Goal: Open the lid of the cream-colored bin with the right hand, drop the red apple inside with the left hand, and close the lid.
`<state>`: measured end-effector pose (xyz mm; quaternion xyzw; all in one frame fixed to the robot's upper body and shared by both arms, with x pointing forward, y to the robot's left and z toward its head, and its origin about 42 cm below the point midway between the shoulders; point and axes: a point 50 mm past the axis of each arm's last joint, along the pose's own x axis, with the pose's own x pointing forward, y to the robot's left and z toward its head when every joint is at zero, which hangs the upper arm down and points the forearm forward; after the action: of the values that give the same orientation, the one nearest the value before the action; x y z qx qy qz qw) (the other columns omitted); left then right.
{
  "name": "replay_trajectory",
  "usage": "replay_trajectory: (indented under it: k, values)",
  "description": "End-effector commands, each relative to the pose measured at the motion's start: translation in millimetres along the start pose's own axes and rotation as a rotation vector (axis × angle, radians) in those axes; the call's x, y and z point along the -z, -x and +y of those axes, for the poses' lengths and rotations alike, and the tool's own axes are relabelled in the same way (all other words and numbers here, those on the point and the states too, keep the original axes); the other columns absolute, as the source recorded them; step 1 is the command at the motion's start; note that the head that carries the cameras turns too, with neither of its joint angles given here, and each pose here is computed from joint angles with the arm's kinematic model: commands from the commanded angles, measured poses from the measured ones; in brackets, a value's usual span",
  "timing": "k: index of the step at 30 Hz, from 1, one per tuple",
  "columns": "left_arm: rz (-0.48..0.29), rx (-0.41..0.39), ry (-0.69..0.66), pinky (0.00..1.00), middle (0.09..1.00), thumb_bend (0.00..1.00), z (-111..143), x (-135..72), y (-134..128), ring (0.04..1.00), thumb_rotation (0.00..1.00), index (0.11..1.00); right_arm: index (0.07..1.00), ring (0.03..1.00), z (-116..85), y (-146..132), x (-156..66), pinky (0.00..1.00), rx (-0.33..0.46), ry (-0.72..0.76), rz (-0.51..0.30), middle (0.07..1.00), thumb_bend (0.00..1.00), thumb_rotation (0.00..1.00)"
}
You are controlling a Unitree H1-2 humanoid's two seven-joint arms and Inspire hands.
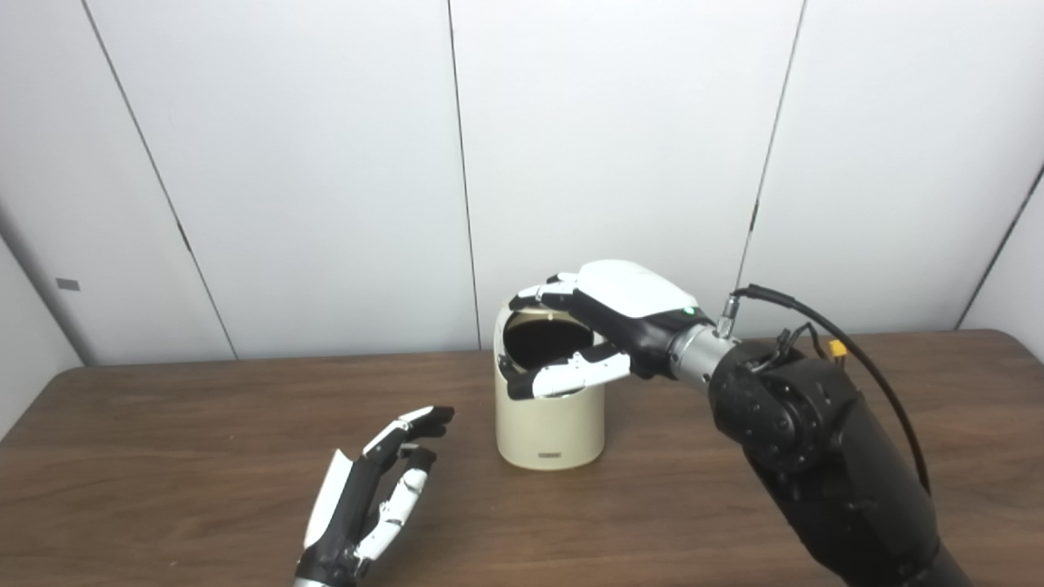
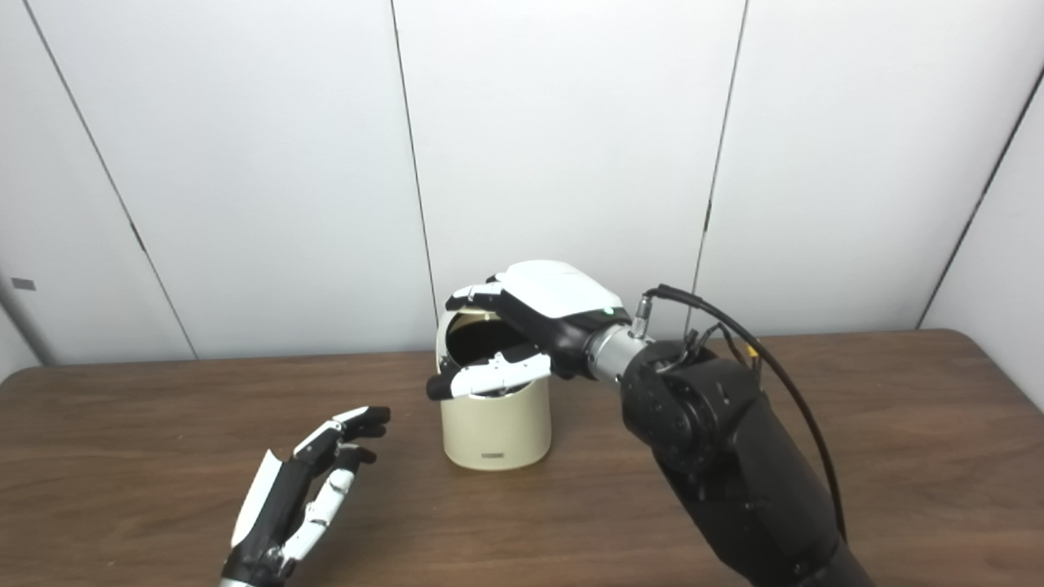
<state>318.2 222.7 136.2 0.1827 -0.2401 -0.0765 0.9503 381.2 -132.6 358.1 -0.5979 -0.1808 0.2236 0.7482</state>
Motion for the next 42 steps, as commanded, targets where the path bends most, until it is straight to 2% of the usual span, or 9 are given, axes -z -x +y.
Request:
replay_trajectory:
  k: [1,8,20,31,42]
  values:
    - [-0.015,-0.014,-0.006,0.63,0.798,0.37,0.2,-3.1,4.4,0.761,0.87,0.801,0.842,0.932,-12.8,3.6,-9.4,0.91,0.043,0.022,-0.024,0.867,0.95,1.0]
    - [-0.023,-0.028,0.0,0.63,0.797,0.39,-0.2,-11.0,5.7,0.757,0.84,0.801,0.843,0.93,2.6,0.4,-4.6,0.92,-0.008,0.0,-0.008,0.867,0.9,0.96]
    - [-0.012,-0.03,-0.013,0.63,0.806,0.4,1.0,-23.8,6.4,0.766,0.83,0.809,0.887,0.951,30.8,0.2,14.8,0.94,-0.073,-0.079,0.03,0.904,0.88,0.93]
    - [-0.003,-0.031,-0.019,0.63,0.807,0.41,4.1,-27.3,5.5,0.762,0.83,0.806,0.886,0.956,44.0,0.8,23.3,0.96,-0.076,-0.087,0.063,0.909,0.88,0.96]
    - [0.001,-0.033,-0.023,0.62,0.803,0.43,6.3,-28.2,4.9,0.751,0.82,0.802,0.859,0.934,63.5,10.1,32.6,0.91,-0.077,-0.135,0.087,0.885,0.89,0.97]
